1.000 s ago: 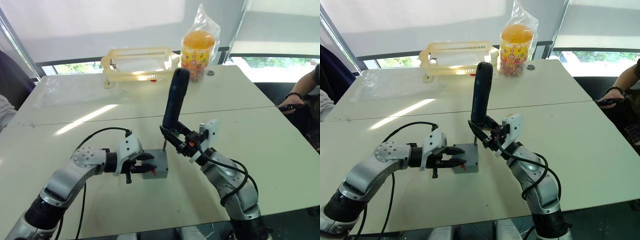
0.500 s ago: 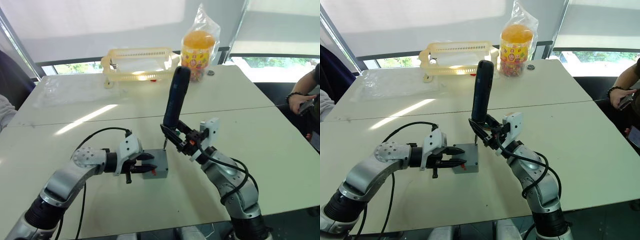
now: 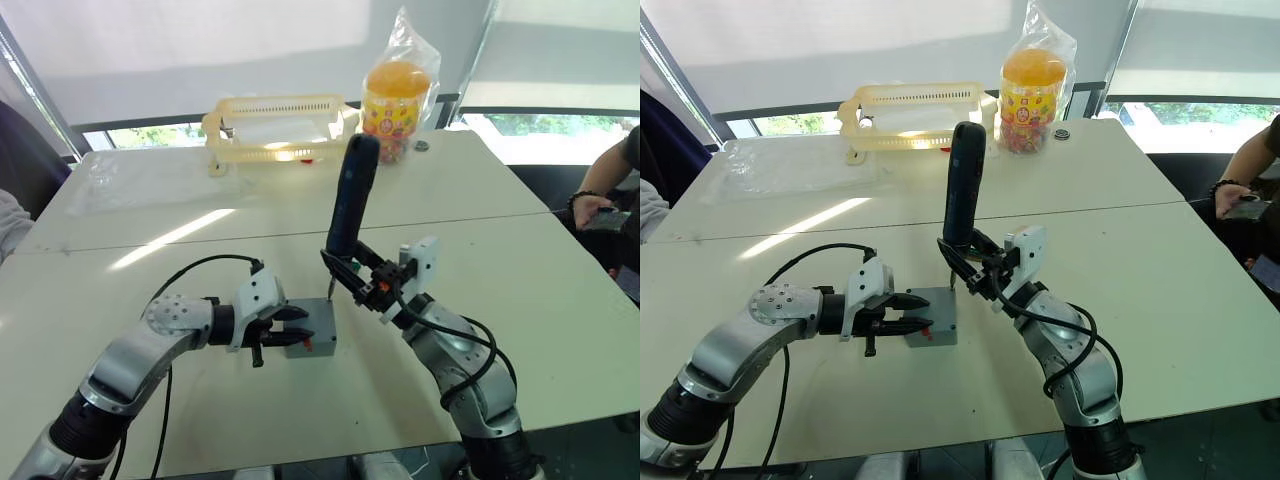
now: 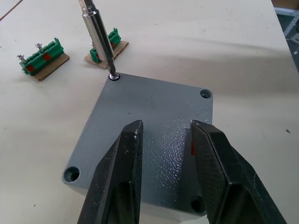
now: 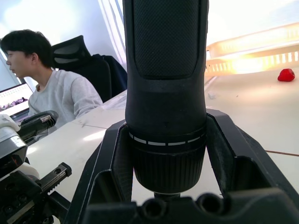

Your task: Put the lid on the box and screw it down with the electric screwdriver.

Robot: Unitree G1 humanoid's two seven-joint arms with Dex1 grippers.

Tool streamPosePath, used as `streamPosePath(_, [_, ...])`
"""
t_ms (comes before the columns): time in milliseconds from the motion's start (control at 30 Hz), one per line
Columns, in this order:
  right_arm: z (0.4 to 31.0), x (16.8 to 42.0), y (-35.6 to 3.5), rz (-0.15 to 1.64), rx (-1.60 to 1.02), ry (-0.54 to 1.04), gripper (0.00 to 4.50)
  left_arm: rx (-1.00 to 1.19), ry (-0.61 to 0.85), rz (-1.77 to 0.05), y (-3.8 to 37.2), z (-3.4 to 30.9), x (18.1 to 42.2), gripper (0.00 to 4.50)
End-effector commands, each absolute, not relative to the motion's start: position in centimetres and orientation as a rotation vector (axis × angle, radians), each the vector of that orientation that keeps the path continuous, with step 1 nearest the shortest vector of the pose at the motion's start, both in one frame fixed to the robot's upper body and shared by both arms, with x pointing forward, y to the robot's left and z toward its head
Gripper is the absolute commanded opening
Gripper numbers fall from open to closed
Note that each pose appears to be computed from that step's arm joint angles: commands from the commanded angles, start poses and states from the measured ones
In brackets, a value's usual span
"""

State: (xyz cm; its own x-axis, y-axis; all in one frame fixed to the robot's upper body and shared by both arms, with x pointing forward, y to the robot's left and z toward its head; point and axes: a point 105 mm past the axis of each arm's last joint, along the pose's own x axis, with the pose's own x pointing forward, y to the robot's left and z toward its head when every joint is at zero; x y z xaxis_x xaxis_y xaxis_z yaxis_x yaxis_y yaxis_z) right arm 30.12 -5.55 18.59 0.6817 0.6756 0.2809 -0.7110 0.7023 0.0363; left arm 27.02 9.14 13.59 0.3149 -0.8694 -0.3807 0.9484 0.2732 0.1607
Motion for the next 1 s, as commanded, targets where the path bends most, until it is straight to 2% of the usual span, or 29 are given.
streamPosePath(33, [19.4,29.5,-5.4,0.803,0.134,-0.313,1.81,0.399,0.284,-1.236,9.3,12.7,26.7,1.60])
streamPosePath(433, [18.3,29.3,-4.4,0.838,0.040,-0.337,1.81,0.410,0.293,-1.241,9.3,12.4,26.6,1.60])
streamPosePath(733, [16.8,28.3,-3.7,0.904,-0.071,-0.336,1.81,0.419,0.314,-1.246,9.1,11.5,25.3,1.60])
streamPosePath(1000, [16.1,28.3,-3.9,0.894,-0.053,-0.324,1.81,0.373,0.347,-1.205,9.4,10.8,25.5,1.60])
